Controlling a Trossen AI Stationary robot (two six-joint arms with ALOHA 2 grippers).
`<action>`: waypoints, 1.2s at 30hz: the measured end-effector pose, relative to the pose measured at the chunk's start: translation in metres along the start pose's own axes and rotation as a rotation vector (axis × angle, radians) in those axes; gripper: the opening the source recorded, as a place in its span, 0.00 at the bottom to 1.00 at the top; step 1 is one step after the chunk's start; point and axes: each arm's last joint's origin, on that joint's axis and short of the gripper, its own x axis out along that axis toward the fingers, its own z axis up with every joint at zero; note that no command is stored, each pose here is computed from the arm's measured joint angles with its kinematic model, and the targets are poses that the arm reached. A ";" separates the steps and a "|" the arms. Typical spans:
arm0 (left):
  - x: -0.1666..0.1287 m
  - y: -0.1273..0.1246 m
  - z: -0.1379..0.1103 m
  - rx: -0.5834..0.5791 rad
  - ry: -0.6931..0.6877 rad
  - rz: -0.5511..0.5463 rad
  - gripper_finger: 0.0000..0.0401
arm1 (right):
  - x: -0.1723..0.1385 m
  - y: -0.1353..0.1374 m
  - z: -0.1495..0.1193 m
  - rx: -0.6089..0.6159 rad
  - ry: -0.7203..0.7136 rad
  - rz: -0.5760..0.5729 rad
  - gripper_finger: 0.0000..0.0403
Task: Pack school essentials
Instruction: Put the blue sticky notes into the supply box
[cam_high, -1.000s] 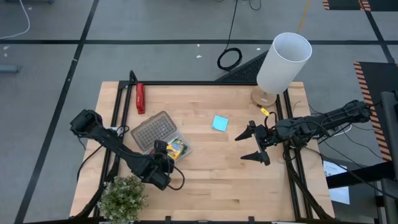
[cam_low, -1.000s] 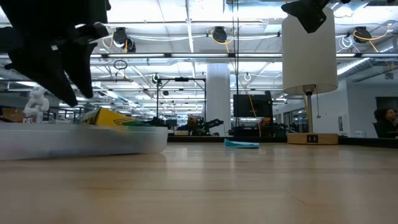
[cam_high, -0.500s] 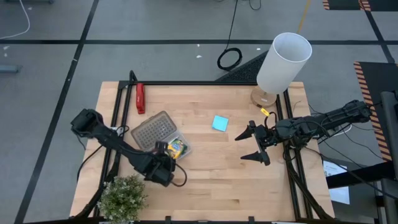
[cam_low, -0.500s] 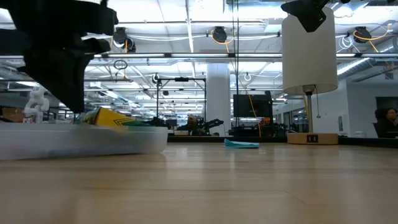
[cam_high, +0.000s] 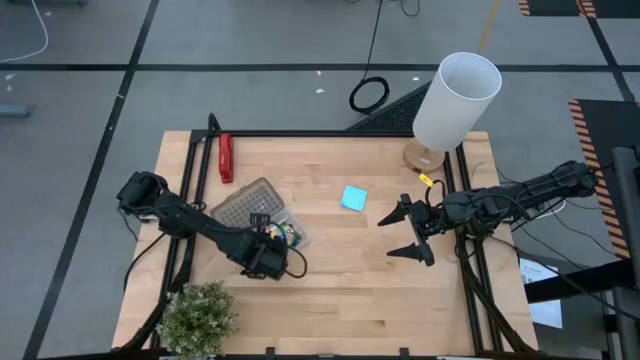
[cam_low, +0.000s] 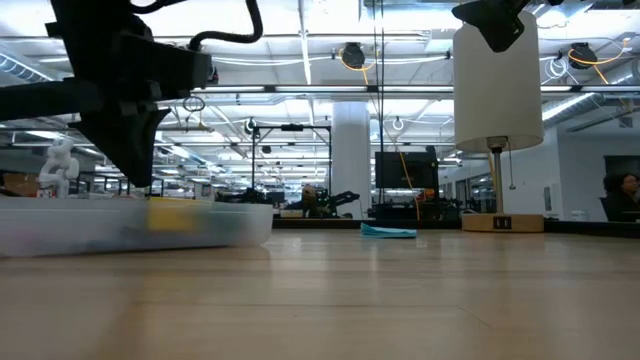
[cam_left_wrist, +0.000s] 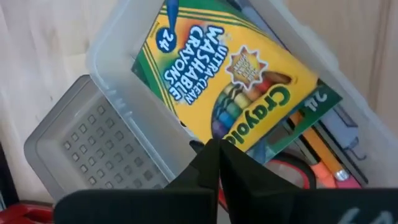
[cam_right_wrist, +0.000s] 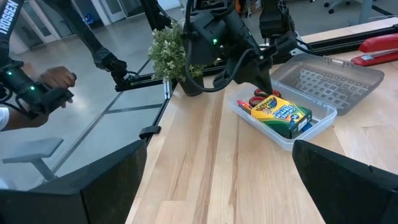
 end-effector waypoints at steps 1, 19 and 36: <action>0.000 0.000 0.000 -0.008 -0.001 0.001 0.03 | 0.000 0.000 0.000 0.000 0.000 0.000 0.99; -0.026 -0.010 0.039 -0.043 -0.416 -0.001 0.03 | 0.013 -0.016 -0.013 -0.085 0.056 -0.386 0.99; -0.009 0.076 0.088 -0.072 -0.677 0.036 0.08 | 0.057 -0.108 -0.048 0.007 0.369 -0.747 0.97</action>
